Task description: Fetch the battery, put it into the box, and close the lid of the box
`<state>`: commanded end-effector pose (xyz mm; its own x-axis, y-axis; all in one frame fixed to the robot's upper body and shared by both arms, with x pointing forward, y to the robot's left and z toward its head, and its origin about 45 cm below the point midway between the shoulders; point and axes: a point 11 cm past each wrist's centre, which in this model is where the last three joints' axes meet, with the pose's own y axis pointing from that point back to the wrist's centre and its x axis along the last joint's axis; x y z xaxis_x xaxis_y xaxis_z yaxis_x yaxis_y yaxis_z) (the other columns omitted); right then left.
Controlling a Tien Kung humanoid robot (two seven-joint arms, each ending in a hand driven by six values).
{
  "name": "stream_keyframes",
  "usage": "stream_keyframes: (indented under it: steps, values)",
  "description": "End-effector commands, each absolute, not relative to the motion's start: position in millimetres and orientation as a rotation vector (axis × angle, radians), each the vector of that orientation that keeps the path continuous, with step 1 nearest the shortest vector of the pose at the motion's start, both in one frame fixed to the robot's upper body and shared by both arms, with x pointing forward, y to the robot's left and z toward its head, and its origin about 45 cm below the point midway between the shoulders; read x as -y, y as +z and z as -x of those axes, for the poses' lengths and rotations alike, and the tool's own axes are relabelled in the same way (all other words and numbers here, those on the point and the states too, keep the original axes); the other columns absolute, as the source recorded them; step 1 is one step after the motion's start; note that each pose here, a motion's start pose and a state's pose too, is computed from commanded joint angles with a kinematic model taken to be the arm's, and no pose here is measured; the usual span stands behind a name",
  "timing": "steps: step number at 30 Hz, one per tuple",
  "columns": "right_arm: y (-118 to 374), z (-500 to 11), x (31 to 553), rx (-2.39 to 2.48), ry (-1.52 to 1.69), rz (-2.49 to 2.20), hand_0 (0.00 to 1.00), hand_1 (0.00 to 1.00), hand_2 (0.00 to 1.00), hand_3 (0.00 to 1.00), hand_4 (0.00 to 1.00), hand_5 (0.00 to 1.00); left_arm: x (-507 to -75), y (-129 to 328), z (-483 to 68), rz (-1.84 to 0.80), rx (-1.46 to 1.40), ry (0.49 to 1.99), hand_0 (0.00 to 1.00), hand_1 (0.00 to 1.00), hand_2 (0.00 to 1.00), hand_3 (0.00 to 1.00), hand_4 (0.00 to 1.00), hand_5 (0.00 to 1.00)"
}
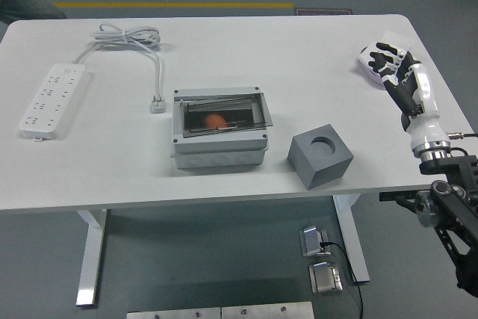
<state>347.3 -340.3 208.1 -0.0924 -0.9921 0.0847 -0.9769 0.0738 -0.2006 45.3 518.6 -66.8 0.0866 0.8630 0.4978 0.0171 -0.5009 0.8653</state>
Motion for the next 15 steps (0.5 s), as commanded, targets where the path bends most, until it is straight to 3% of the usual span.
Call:
stream_keyframes:
  steps: [1,15]
  values:
    - [207.3,-345.9,340.4,-2.235,-0.294,2.041,0.704,0.609,0.648,0.676,0.772,0.611,-519.0,-66.7,-44.4,-1.652,-0.884,1.499,0.640,0.689,0.586,0.568,0.573,0.004]
    - [215.0,-352.8,335.5,-2.157,-0.159,1.962,0.716,0.625,0.656,0.692,0.786,0.615,-518.9,-67.6,-38.8,-1.649,-0.895,1.509,0.641,0.688,0.586,0.568,0.574,0.005]
